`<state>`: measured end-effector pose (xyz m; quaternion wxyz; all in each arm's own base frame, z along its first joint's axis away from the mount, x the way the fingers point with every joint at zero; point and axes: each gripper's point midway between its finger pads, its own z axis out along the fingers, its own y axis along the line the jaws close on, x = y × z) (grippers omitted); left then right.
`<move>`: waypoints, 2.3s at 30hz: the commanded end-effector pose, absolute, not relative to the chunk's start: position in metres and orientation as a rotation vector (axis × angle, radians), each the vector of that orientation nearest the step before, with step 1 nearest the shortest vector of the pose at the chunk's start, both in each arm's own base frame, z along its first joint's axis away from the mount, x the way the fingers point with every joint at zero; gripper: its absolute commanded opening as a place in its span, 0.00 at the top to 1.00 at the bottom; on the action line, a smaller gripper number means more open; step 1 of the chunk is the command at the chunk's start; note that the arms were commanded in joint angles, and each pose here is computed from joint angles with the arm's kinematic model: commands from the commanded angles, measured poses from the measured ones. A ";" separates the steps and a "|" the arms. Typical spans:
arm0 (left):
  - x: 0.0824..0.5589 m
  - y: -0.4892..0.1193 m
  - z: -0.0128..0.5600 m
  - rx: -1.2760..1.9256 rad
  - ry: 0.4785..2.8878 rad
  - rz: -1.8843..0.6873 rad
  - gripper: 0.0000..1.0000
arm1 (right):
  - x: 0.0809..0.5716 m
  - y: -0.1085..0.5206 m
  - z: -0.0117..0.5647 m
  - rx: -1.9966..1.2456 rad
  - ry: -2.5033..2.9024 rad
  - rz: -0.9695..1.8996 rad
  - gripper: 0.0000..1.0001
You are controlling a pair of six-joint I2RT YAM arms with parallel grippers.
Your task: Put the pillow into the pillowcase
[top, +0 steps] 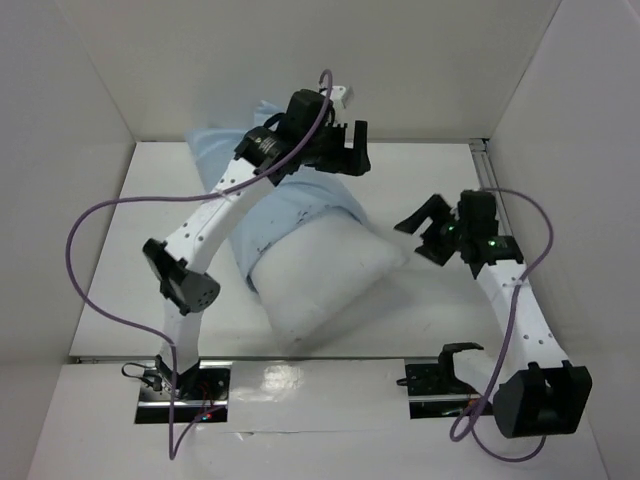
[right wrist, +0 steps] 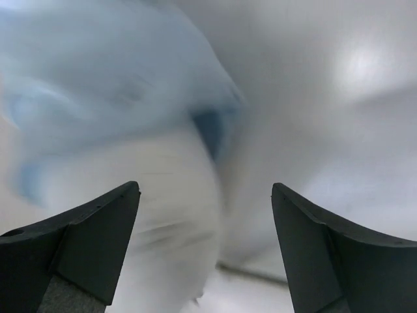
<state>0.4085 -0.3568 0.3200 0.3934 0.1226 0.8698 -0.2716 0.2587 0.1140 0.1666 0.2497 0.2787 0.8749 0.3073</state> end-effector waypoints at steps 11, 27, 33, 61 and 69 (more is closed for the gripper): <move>0.338 -0.254 0.314 0.421 2.144 -0.206 0.14 | 0.265 0.076 0.275 0.362 2.108 0.758 0.07; 0.351 -0.196 0.212 0.469 2.293 0.115 0.10 | 0.194 0.131 0.208 0.269 2.306 0.946 0.07; 0.360 -0.179 0.200 0.400 2.339 0.116 0.24 | 0.233 0.109 0.208 0.236 2.295 0.722 0.06; 0.346 -0.150 0.202 0.287 2.397 0.056 1.00 | 0.186 0.250 0.251 0.016 2.177 0.574 0.05; 0.329 -0.156 0.228 0.267 2.358 -0.078 1.00 | 0.133 0.315 0.181 -0.042 2.357 0.892 0.04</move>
